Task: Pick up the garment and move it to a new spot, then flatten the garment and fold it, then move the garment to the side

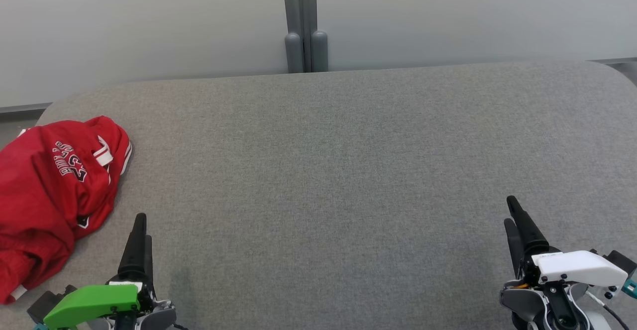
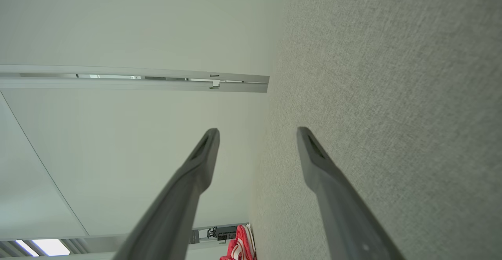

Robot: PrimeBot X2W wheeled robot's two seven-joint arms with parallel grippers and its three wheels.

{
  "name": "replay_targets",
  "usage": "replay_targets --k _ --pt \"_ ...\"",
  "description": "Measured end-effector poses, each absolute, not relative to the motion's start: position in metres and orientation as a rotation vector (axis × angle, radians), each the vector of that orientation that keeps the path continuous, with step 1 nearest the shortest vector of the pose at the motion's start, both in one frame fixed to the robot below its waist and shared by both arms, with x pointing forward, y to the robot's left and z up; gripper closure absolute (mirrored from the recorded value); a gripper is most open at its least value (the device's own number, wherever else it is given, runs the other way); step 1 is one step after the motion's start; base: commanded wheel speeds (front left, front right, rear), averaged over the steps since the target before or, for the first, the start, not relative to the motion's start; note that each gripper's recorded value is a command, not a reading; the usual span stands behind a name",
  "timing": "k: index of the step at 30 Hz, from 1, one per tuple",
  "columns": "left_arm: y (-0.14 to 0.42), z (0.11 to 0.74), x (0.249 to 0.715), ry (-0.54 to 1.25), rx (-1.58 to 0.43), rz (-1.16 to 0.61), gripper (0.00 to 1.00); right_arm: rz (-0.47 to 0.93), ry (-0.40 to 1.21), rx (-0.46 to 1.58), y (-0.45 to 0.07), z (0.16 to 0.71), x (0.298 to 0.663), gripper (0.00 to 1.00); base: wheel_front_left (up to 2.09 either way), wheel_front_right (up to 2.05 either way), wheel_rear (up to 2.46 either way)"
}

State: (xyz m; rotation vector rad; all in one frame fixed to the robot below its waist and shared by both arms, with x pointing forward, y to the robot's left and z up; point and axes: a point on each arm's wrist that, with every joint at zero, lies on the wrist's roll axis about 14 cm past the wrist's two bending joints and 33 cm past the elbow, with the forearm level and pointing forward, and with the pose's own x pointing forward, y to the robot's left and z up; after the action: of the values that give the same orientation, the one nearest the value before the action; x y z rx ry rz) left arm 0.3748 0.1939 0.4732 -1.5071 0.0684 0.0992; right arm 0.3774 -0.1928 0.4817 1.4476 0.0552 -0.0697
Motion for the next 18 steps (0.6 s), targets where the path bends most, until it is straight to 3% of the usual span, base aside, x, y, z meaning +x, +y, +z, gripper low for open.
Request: replay_targets --k 18 --pt "0.1838 0.4775 0.3765 0.082 -1.173 0.073 0.0 -0.061 0.039 1.11 -0.1925 0.4866 0.379 0.0 0.0 0.0 0.0"
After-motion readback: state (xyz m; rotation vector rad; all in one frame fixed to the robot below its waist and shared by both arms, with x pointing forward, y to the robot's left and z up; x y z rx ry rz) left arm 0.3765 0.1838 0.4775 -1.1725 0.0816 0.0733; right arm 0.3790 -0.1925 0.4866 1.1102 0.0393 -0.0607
